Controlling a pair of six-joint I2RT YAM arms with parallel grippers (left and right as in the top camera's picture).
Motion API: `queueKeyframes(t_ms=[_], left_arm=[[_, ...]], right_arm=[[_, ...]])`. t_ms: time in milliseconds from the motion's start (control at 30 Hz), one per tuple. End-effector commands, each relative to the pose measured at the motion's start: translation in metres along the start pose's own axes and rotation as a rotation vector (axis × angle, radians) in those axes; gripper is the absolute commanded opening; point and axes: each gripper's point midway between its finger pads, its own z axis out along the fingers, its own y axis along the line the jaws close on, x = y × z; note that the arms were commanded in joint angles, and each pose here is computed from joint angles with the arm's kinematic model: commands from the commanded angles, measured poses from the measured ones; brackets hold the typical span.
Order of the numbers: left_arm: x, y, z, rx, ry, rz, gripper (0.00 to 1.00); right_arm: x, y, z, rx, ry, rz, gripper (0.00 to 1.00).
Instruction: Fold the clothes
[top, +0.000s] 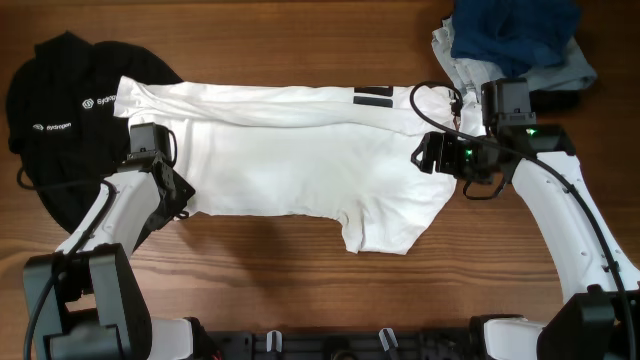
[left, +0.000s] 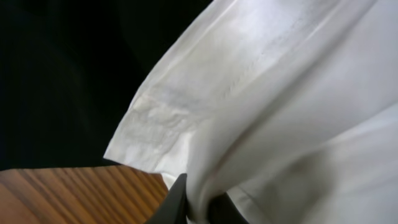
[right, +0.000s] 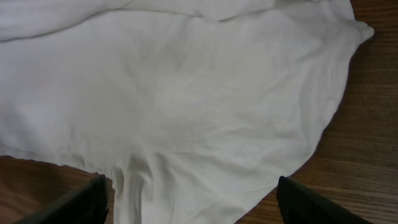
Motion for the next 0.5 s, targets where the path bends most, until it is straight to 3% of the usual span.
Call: queueKeyframes(t_ms=[0,200,467], left_arm=[[0.005,0.017,0.003,-0.085,0.011,0.008,0.04],[-0.005,0.039,-0.027,-0.221,0.024,0.043,0.04],[-0.033,0.03,-0.062,-0.204,-0.023,0.063,0.04]], right_arm=[[0.002,-0.003,0.002,0.019,0.001,0.009,0.87],[0.006,-0.004,0.002,0.022,0.016,0.009,0.87],[0.035,-0.006,0.0,0.027,0.136,-0.003,0.87]])
